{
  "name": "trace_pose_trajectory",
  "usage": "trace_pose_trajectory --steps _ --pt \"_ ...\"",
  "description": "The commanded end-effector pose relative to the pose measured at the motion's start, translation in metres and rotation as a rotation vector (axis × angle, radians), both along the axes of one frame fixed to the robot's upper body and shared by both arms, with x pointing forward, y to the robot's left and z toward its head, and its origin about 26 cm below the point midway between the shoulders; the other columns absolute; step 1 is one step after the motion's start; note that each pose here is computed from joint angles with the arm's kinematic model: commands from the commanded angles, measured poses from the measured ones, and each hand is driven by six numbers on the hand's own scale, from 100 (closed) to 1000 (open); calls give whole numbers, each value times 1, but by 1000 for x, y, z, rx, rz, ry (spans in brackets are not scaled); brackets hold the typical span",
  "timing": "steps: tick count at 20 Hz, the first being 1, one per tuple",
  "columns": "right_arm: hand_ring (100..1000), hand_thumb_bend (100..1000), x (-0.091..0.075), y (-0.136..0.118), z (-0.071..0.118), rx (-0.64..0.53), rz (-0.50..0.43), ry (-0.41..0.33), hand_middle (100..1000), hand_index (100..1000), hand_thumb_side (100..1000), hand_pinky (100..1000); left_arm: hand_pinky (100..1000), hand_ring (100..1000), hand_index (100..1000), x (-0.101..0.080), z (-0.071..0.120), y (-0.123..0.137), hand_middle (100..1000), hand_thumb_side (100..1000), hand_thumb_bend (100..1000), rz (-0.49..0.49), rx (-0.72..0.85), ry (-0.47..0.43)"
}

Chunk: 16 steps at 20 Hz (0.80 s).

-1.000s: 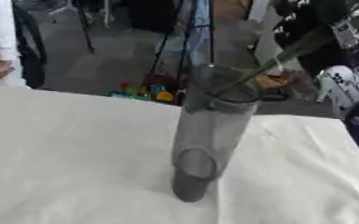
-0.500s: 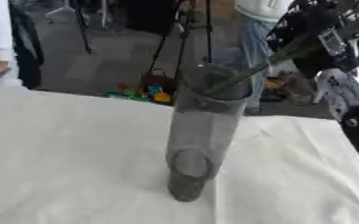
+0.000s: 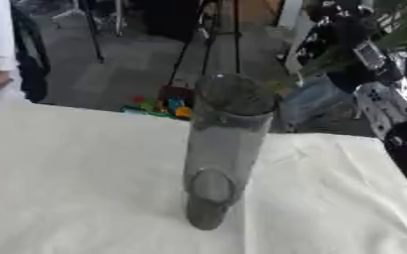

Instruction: Arrange flowers into the vase.

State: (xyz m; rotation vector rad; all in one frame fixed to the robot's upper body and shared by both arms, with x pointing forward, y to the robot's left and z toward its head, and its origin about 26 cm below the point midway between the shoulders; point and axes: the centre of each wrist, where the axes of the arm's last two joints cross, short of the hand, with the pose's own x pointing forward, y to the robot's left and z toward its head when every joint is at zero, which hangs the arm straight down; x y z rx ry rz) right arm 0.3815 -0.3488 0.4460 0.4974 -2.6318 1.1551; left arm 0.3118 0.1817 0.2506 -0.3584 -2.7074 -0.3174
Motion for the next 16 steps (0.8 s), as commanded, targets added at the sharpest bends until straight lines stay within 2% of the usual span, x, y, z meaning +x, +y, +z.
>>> trace_pose_trajectory --steps 1,16 --pt "100 109 -7 -4 10 -160 36 -249 100 100 292 100 731 664 932 -3 5 3 892 1000 265 7 9 -22" --pt "100 116 -5 -11 14 -180 -33 -329 100 100 281 100 721 665 931 -3 3 4 892 1000 282 11 14 -11"
